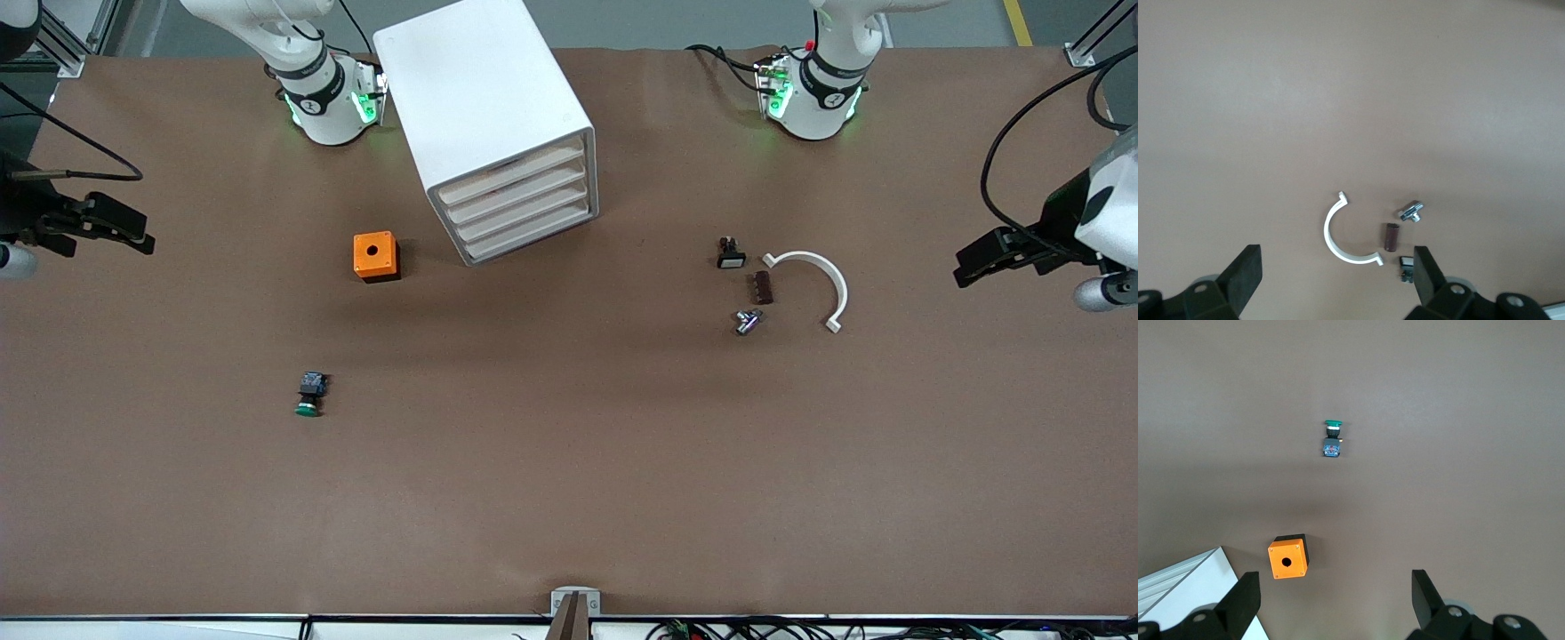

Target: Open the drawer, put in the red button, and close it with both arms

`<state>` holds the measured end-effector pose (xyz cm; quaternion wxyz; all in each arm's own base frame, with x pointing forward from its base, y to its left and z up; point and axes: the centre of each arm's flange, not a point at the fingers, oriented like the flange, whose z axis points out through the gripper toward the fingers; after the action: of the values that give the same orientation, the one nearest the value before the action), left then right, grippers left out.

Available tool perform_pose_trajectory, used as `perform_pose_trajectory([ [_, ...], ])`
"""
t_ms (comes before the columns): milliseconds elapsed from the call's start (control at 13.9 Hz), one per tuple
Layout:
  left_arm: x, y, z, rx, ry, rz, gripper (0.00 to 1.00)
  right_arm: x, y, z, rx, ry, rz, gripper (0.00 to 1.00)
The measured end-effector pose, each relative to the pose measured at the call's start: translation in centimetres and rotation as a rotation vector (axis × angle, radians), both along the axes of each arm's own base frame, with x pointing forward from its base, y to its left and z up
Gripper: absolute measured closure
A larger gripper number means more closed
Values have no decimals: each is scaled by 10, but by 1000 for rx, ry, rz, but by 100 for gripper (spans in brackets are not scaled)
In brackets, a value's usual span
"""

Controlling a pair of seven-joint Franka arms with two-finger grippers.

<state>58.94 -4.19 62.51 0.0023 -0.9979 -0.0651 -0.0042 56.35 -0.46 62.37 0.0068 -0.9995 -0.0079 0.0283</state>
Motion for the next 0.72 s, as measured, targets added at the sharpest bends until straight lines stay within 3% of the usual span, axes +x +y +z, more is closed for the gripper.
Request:
perform_pose_trajectory([
  [717, -66, 8, 29, 18, -2, -35, 0, 0, 0, 5, 0, -11, 1, 0],
])
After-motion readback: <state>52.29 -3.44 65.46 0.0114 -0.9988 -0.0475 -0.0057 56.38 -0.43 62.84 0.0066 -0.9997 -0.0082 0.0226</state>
